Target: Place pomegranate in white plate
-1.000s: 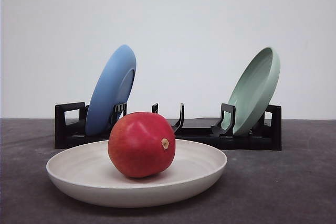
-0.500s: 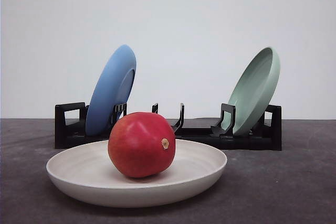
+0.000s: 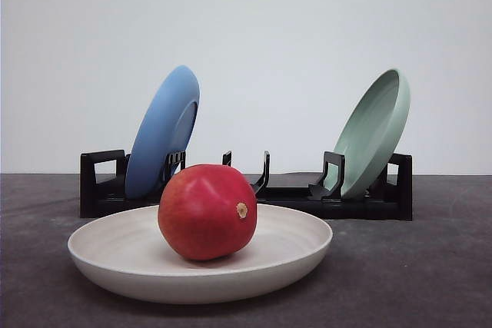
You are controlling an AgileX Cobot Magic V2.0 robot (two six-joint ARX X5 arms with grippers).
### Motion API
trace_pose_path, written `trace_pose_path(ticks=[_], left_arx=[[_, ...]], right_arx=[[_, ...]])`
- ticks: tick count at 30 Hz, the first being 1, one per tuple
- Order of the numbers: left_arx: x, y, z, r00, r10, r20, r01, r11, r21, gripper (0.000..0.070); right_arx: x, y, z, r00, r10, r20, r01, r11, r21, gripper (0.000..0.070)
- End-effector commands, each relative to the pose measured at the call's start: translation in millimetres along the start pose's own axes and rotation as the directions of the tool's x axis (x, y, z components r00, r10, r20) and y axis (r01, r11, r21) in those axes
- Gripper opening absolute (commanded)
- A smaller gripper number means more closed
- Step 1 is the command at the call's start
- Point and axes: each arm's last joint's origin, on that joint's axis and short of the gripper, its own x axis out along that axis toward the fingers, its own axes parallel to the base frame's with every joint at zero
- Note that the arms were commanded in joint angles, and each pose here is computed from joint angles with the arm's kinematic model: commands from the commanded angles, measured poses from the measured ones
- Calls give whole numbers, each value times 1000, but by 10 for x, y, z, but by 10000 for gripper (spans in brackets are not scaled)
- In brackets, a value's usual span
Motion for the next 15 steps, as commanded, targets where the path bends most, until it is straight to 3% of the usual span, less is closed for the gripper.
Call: trace_pose_path(ticks=[1,15], left_arx=[[10,2,-36,1000,0,-12,0,1000,-1,26],[10,2,-36,1000,0,-12,0,1000,-1,26]], right_arx=[[4,0,-3,1000,-1,8,1,1000,10,20],[4,0,-3,1000,-1,8,1,1000,10,20]])
